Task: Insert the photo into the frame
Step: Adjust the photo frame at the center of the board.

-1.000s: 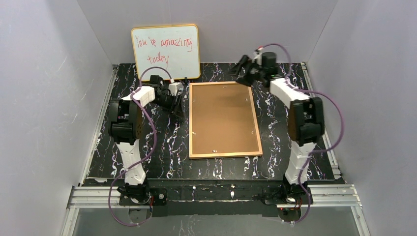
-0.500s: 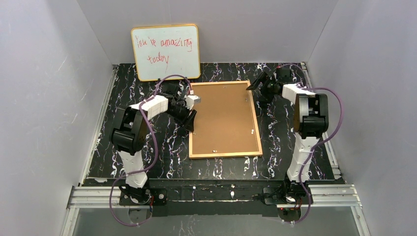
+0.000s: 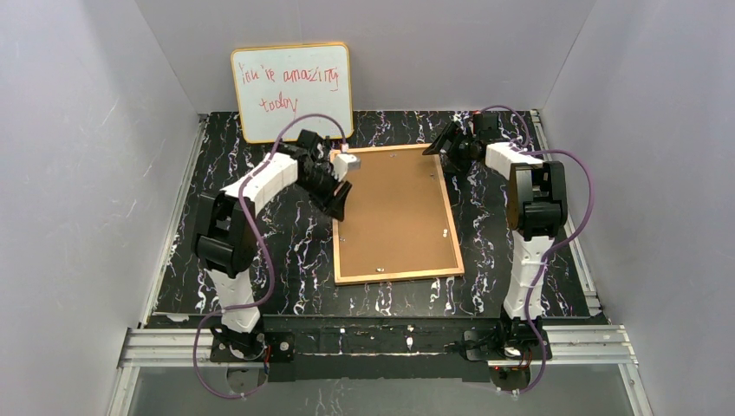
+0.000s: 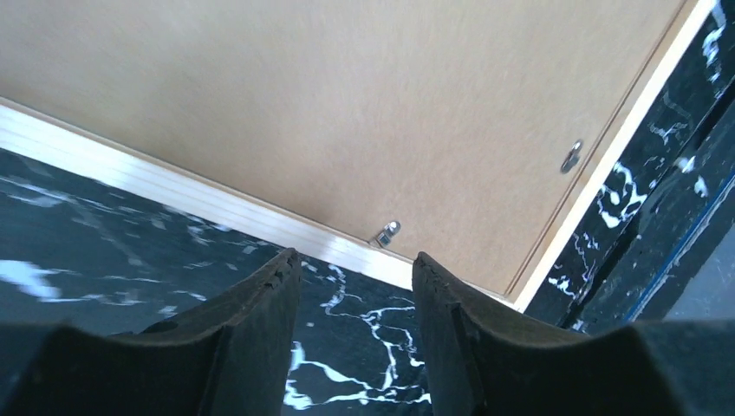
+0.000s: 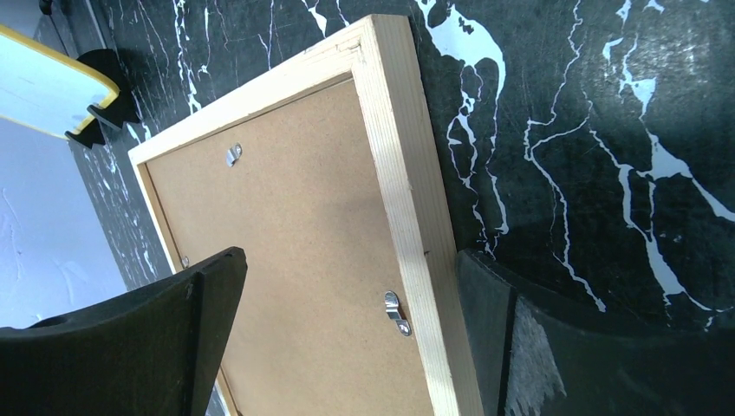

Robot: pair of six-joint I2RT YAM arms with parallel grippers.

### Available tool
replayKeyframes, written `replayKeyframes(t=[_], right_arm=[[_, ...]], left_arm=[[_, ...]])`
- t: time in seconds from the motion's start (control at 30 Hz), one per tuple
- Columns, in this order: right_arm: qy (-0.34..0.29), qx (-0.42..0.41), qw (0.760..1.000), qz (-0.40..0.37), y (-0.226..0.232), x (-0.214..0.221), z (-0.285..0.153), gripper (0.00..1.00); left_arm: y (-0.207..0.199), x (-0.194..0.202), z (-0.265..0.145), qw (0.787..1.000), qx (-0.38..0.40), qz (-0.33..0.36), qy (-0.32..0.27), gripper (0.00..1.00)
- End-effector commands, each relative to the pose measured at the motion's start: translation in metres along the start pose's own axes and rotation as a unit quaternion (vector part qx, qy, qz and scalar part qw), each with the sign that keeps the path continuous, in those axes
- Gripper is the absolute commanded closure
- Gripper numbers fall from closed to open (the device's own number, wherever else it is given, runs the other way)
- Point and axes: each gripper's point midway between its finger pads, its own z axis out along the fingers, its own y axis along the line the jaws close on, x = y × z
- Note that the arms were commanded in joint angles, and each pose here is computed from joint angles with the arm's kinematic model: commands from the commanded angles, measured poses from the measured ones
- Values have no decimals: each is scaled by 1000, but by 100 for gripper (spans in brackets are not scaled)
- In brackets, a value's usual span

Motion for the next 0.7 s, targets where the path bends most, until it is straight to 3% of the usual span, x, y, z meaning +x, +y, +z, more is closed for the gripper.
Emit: replayKeyframes(t=[0.0,0.13,0.33,0.67], right_arm=[[11,1,1000,2,-1,8,3,1],[12,-5,1000,1,1,7,5,1],[22,-20,1000,1,10,5,8,1],[67,-42,997,-23,41,39,24,2]], left_arm=[[-3,-34,-54,998,3,39,-55,50],[22,1,-49,998,-19,52,-3,49],[41,65,-4,995,-50,50,74,51],[-13,75,34,987,-16,116,107,51]])
